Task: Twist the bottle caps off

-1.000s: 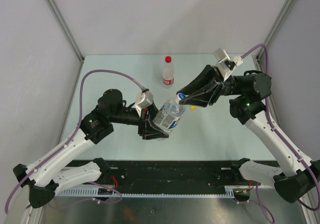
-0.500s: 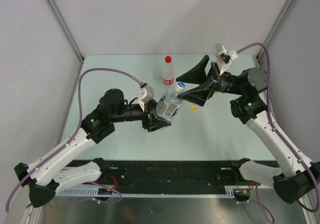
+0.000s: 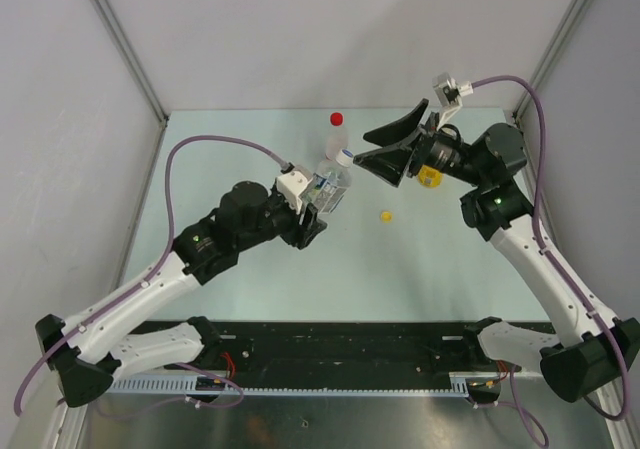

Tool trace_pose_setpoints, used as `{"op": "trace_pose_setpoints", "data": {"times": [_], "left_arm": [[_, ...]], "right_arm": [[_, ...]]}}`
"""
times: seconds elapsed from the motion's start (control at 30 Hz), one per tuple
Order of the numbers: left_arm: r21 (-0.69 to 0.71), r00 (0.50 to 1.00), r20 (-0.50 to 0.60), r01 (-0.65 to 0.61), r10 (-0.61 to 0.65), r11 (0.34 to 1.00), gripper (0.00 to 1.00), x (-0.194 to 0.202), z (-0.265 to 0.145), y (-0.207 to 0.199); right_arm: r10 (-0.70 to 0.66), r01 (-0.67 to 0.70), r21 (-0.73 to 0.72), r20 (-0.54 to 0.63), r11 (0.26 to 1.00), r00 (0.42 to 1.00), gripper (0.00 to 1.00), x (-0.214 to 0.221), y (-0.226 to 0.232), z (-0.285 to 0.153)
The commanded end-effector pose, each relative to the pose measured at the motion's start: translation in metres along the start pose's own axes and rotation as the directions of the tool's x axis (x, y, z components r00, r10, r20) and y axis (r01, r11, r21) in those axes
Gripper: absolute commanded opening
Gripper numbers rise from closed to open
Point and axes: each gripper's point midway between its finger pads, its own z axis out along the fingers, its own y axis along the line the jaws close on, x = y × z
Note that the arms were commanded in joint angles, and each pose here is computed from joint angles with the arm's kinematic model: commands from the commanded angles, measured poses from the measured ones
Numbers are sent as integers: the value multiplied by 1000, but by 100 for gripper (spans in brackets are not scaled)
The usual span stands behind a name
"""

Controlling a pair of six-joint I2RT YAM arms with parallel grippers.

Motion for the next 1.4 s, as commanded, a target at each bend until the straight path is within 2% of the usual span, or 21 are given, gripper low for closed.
{"op": "trace_pose_setpoints", "data": {"times": [0.0, 0.23, 0.33, 0.5, 0.6, 0.87, 1.1, 1.37], "left_arm": [[-244, 995, -6, -102, 103, 964, 14, -11, -10, 30], [-477, 971, -113, -241, 213, 845, 18, -5, -13, 45], [-555, 955, -171, -298, 244, 776, 21, -2, -13, 51], [-650, 917, -283, -400, 282, 646, 21, 4, -12, 63], [-672, 906, -310, -423, 288, 607, 20, 4, -11, 65], [-648, 911, -301, -412, 281, 641, 22, 8, -2, 59], [-605, 910, -306, -413, 280, 681, 23, 15, 9, 52], [-577, 909, -310, -414, 280, 704, 24, 19, 13, 47]], "right_arm": [[130, -134, 119, 35, 984, 991, 99, -1, -31, 2], [338, -330, 223, 5, 917, 941, 99, 21, -67, 8], [378, -362, 258, -11, 896, 926, 99, 31, -75, 9], [434, -406, 319, -21, 856, 900, 99, 46, -90, 8], [467, -429, 354, -26, 831, 884, 99, 55, -98, 7], [521, -456, 403, -63, 793, 851, 87, 81, -106, 10], [536, -470, 364, -100, 804, 839, 69, 90, -100, 21], [535, -476, 354, -87, 805, 840, 60, 86, -97, 23]]}}
